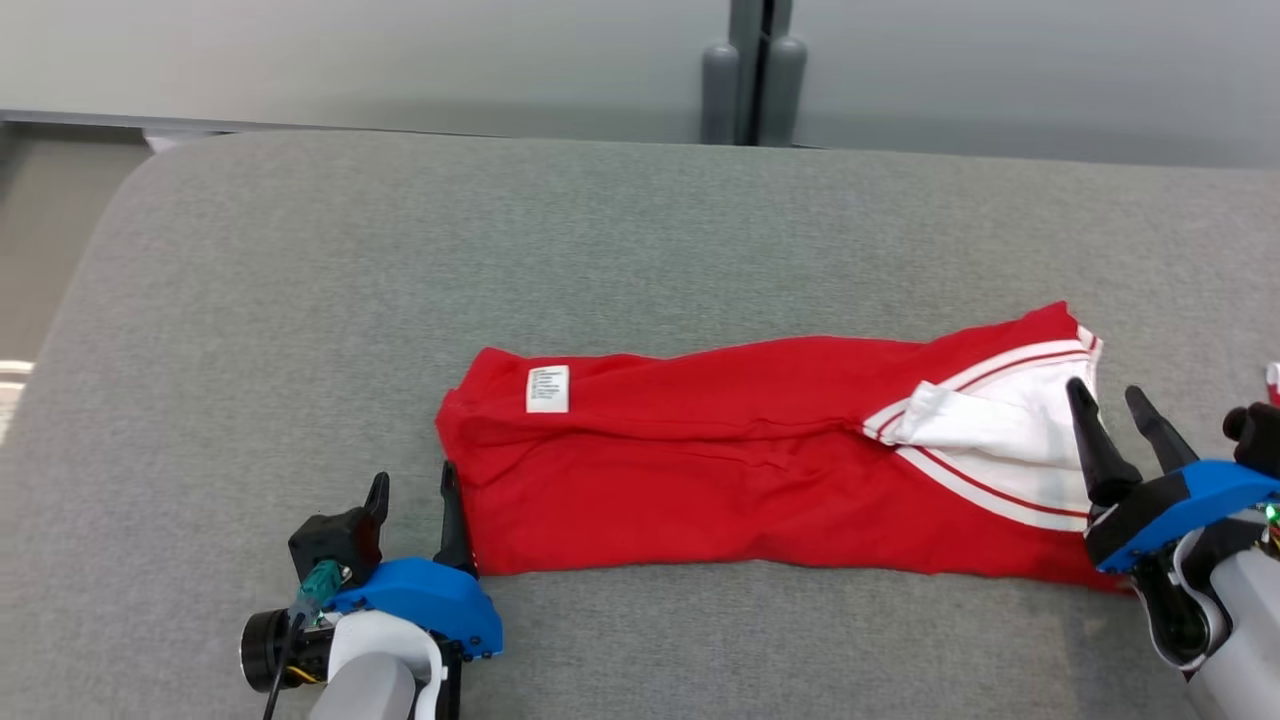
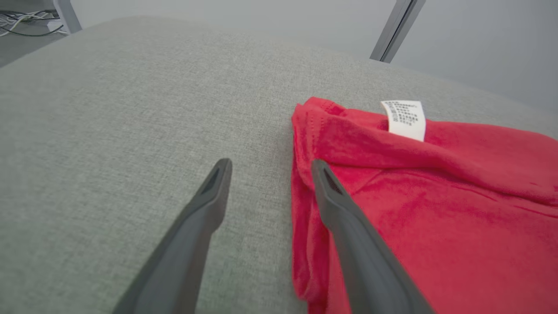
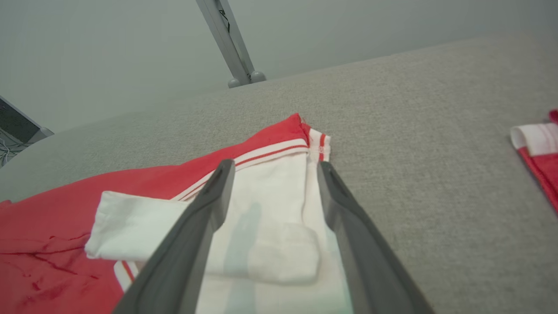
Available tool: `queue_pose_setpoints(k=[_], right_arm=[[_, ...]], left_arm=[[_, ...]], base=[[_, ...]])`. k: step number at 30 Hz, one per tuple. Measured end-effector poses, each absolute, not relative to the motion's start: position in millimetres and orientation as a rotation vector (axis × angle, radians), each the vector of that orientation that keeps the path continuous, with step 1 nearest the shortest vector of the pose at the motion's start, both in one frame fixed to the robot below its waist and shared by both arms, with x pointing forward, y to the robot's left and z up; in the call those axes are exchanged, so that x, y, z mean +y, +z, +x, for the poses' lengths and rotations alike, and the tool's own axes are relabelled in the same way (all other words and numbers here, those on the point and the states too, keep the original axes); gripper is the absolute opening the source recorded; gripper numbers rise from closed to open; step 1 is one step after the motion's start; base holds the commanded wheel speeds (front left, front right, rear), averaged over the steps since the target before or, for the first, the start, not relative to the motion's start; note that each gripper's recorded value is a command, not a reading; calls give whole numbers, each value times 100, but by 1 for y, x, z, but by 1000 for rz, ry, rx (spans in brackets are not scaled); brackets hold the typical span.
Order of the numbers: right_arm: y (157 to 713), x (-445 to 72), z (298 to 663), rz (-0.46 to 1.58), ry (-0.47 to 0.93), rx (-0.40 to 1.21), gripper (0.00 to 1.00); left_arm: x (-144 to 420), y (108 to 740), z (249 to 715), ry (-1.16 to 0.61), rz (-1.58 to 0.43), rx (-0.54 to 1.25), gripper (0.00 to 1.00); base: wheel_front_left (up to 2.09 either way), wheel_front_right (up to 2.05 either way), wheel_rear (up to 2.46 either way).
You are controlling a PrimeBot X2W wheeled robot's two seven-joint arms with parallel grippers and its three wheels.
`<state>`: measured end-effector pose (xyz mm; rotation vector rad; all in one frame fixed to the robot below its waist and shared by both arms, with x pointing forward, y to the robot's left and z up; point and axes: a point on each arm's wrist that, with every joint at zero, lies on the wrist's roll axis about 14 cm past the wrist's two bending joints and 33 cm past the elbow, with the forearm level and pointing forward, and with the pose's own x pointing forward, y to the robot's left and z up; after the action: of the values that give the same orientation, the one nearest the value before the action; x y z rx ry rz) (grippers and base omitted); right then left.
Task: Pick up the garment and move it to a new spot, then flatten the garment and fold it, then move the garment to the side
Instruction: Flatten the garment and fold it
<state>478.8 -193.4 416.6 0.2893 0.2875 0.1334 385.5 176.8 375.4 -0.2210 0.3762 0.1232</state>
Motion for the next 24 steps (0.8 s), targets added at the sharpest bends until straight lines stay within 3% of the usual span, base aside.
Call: queue_pose_setpoints(k=[15, 16, 17, 18, 24], right_arm=[[355, -184, 473, 176, 115, 488, 100], [354, -182, 472, 173, 118, 496, 81], [354, -182, 471, 173, 121, 501, 22], [353, -180, 470, 175, 124, 506, 0], [367, -173, 468, 223, 135, 467, 0]], left_arm=[[189, 386, 364, 167, -226, 335, 100], [187, 386, 364, 162, -229, 335, 100], [185, 386, 365, 159, -231, 336, 100], [184, 386, 365, 154, -232, 336, 100], [169, 388, 369, 108, -235, 334, 100]], base=[[0, 0, 0], [0, 0, 0], [0, 0, 0], [0, 0, 0], [0, 0, 0]])
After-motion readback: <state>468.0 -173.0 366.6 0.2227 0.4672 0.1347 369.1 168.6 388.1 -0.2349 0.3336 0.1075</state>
